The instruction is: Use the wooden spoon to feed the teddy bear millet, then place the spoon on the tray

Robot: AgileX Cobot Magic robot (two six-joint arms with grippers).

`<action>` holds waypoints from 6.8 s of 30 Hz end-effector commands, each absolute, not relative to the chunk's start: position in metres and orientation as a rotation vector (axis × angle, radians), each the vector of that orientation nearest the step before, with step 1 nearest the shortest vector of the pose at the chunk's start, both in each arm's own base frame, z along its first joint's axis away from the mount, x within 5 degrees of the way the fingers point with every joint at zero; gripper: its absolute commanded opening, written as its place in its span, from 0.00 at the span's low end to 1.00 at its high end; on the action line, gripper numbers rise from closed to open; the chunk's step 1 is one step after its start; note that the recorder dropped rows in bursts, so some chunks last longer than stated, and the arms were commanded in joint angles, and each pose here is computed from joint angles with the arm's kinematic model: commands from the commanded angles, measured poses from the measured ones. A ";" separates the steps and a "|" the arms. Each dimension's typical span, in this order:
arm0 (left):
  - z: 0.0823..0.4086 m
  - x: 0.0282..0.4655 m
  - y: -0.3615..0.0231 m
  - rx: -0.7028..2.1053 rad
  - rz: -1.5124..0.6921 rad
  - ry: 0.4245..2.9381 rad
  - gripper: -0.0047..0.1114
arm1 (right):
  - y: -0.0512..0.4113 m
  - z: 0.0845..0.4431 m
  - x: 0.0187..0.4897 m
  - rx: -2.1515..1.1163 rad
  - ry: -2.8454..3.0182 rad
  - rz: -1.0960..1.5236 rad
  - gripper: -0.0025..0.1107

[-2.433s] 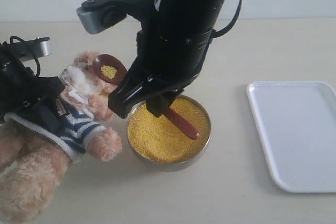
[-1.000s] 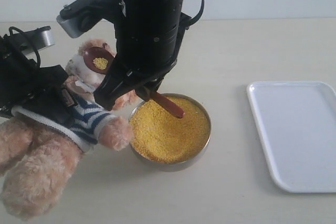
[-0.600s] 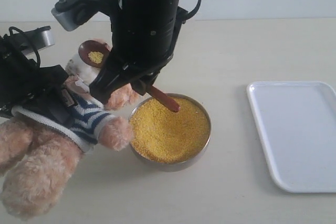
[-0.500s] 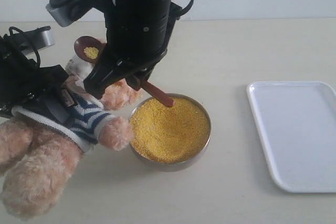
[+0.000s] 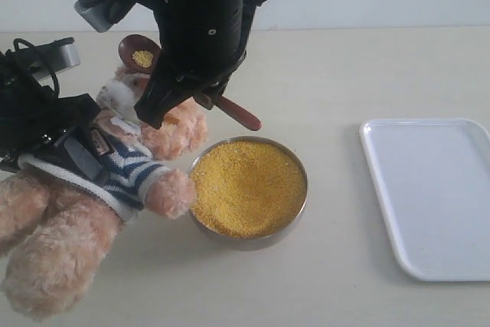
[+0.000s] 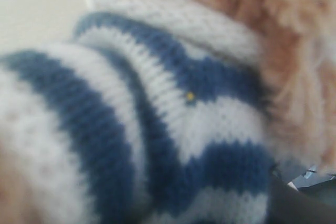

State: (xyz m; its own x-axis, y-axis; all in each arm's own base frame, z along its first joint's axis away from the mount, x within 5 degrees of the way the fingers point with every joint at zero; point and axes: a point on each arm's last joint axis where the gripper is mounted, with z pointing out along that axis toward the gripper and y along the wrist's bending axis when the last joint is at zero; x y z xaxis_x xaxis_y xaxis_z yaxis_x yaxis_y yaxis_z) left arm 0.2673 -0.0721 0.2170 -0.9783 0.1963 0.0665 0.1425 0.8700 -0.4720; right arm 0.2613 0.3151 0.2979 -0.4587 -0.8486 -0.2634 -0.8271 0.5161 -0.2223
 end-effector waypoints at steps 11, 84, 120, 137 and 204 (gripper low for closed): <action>0.221 0.265 -0.076 -0.258 0.773 -2.921 0.07 | 0.323 0.299 0.255 -1.397 2.393 -0.126 0.02; 0.222 0.265 -0.075 -0.280 0.778 -2.927 0.07 | 0.328 0.281 0.238 -1.450 2.225 -0.499 0.02; 0.230 0.259 -0.070 -0.310 0.717 -2.966 0.07 | 0.322 0.300 0.231 -1.416 2.232 -0.417 0.02; 0.228 0.257 -0.070 -0.303 0.720 -2.958 0.07 | 0.319 0.287 0.228 -1.439 2.263 -0.440 0.02; 0.220 0.238 -0.081 -0.367 0.702 -2.901 0.07 | 0.301 0.291 0.213 -1.473 2.358 -0.236 0.02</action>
State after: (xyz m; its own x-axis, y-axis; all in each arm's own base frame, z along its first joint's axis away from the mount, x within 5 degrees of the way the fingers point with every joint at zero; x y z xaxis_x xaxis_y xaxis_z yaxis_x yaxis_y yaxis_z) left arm 0.2406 -0.0792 0.2169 -0.9609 0.2654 0.0785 0.2028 0.8683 -0.4526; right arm 0.2136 0.2977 0.2916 -0.4148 -0.8894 -0.1921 -0.8296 0.4564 -0.3217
